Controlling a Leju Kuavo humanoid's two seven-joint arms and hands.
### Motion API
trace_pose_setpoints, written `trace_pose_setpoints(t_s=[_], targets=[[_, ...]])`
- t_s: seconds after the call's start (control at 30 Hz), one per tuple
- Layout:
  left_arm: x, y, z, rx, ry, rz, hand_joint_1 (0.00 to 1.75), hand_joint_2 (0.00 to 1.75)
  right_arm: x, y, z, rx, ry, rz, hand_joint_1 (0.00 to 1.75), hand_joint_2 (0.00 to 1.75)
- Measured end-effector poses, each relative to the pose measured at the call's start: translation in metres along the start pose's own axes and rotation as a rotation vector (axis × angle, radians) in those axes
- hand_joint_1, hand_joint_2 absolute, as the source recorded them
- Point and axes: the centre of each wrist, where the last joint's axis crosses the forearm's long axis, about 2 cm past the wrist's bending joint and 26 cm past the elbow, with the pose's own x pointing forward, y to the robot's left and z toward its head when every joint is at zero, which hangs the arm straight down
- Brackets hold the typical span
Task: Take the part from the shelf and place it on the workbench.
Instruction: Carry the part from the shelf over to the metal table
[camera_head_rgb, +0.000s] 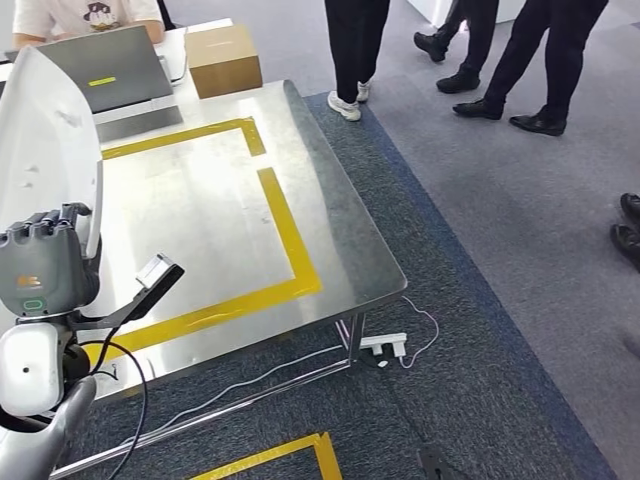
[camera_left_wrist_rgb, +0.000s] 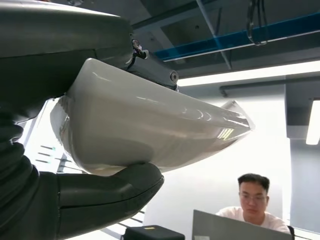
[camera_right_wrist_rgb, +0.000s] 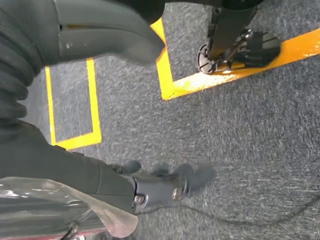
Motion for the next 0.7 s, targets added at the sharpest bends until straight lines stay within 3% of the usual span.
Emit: trace_pose_setpoints(t_s=[0.7], targets=[[0.017,0.003,-0.005,0.008,-0.025,0.024,1.75,1.75,0.0,-0.003,-0.001,-0.006,-0.001,-0.033,0.0,1.75]])
